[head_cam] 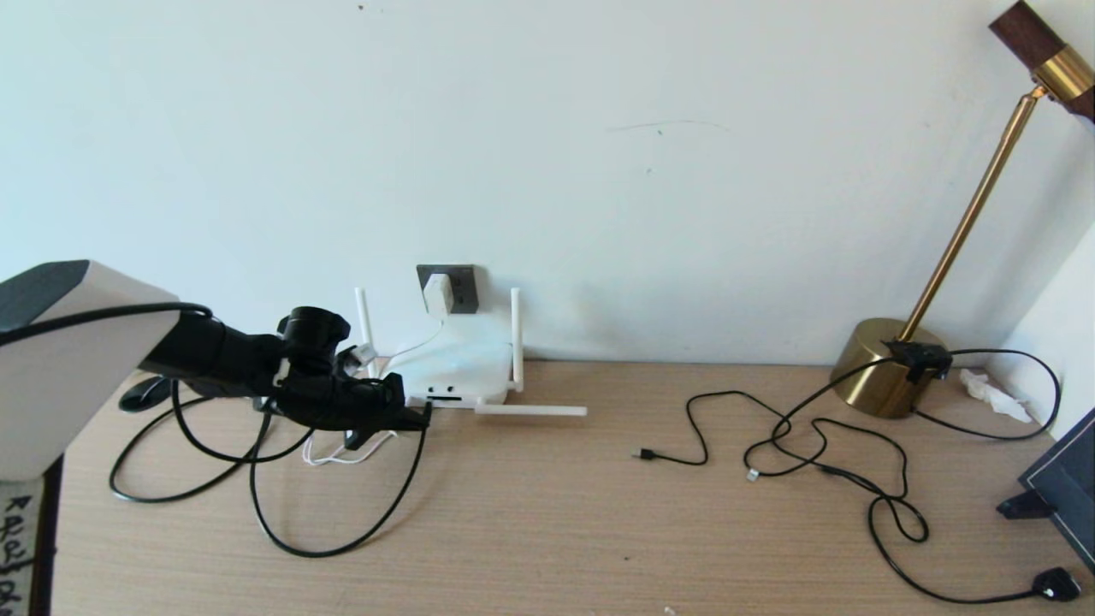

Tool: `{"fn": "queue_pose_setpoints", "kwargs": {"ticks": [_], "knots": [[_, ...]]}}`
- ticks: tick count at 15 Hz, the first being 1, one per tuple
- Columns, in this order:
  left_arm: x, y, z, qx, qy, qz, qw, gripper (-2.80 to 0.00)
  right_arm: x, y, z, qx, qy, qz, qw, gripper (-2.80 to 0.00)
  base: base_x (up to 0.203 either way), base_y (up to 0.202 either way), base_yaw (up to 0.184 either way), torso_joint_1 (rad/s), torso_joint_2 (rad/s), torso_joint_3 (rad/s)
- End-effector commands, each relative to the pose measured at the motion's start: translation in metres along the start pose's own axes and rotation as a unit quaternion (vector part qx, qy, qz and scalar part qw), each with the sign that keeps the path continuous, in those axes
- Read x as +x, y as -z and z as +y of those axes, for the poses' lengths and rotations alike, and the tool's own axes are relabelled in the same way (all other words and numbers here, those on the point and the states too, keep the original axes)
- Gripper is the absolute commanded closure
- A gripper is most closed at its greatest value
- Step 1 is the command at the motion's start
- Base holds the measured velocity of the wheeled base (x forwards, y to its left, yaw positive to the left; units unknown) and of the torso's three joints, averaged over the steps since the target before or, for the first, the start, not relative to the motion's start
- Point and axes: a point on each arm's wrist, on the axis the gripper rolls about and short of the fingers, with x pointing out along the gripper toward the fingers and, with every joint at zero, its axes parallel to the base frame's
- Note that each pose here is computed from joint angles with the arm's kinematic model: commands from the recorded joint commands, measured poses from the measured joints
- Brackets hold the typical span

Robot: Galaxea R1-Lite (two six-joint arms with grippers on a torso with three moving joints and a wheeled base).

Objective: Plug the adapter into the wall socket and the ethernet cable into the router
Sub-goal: Plug cable into router interface

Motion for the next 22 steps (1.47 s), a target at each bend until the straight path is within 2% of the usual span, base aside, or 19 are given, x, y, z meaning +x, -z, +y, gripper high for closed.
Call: {"fn": "queue_pose_setpoints", "kwargs": {"ticks": [1, 22], "knots": [[0.002, -0.002, 0.0, -0.001, 0.002, 0.0, 1.0, 0.0, 0.0, 0.0, 0.0, 0.0, 0.0, 0.001, 1.0, 0.0, 0.0, 0.0, 0.0, 0.0, 0.0, 0.0], [0.003, -0.013, 0.008, -0.014, 0.006, -0.012, 0.9998, 0.0, 0.0, 0.0, 0.0, 0.0, 0.0, 0.001, 1.0, 0.0, 0.0, 0.0, 0.0, 0.0, 0.0, 0.0]]}}
